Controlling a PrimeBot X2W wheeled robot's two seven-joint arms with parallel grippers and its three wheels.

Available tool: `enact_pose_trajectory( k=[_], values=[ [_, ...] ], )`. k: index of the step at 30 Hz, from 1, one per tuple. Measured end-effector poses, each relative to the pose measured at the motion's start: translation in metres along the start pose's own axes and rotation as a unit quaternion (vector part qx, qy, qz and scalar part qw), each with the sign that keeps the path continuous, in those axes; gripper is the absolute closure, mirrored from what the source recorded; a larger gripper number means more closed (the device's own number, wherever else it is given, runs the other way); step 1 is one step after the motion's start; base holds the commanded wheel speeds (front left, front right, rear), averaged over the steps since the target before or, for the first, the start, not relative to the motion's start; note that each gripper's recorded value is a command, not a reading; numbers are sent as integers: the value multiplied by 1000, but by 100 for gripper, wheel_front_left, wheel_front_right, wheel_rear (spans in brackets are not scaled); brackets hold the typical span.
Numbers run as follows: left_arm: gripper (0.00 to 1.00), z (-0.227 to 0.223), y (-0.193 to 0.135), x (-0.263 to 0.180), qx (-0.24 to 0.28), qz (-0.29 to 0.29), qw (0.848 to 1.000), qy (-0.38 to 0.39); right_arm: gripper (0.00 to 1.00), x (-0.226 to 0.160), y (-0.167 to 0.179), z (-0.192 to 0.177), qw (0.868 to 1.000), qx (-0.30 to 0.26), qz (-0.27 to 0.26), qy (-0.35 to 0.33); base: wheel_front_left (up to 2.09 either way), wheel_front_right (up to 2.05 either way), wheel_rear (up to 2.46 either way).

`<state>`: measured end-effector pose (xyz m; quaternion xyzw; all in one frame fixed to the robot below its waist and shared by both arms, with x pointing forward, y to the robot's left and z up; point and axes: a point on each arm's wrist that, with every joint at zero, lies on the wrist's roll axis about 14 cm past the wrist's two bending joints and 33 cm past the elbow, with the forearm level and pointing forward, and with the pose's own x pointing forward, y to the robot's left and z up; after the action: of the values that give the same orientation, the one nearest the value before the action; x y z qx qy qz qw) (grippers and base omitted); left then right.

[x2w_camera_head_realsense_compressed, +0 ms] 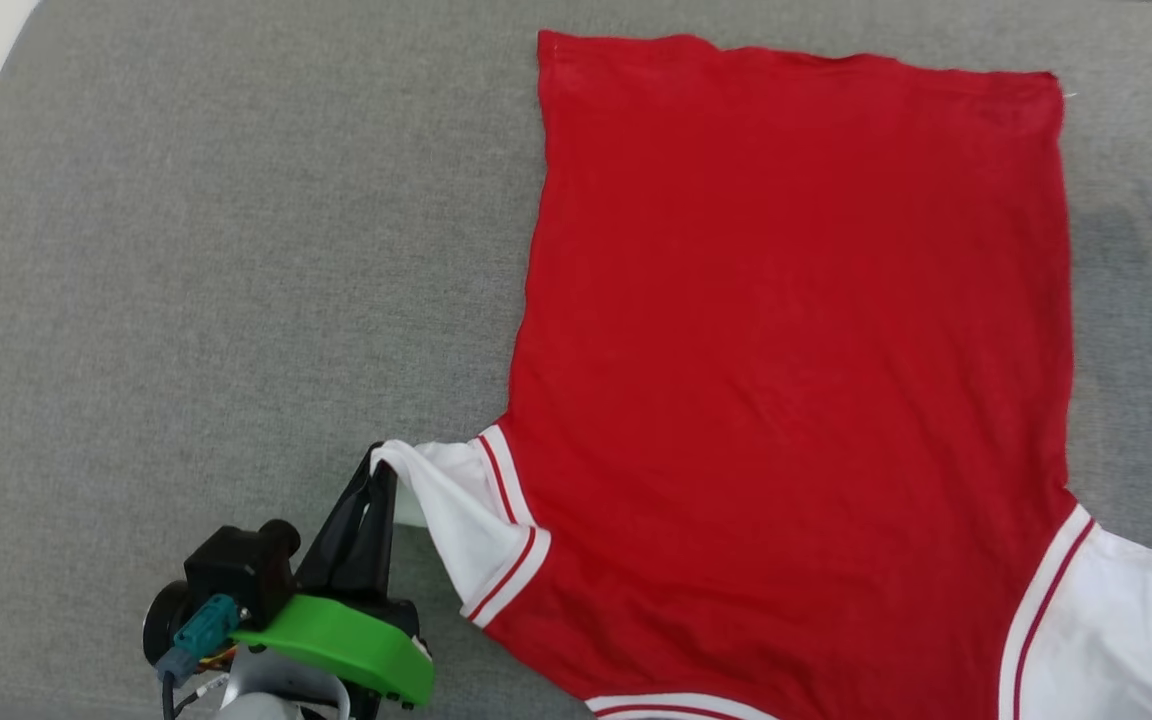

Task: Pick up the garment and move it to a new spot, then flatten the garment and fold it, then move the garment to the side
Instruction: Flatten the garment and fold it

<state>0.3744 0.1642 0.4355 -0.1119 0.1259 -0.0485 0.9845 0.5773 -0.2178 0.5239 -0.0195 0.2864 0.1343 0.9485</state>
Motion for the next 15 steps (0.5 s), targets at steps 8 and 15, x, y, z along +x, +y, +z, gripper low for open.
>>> enact_pose_trajectory(
  k=[8, 15],
  values=[
    [100, -13, 10, 15, -4, 21, 1000, 12, 0, 68, 7, -40, 985, 5, 11, 174, 0, 0, 0],
    [100, -24, 20, 22, 1, 39, 999, 23, 0, 120, 20, -84, 971, 9, 17, 237, 0, 0, 0]
  ],
)
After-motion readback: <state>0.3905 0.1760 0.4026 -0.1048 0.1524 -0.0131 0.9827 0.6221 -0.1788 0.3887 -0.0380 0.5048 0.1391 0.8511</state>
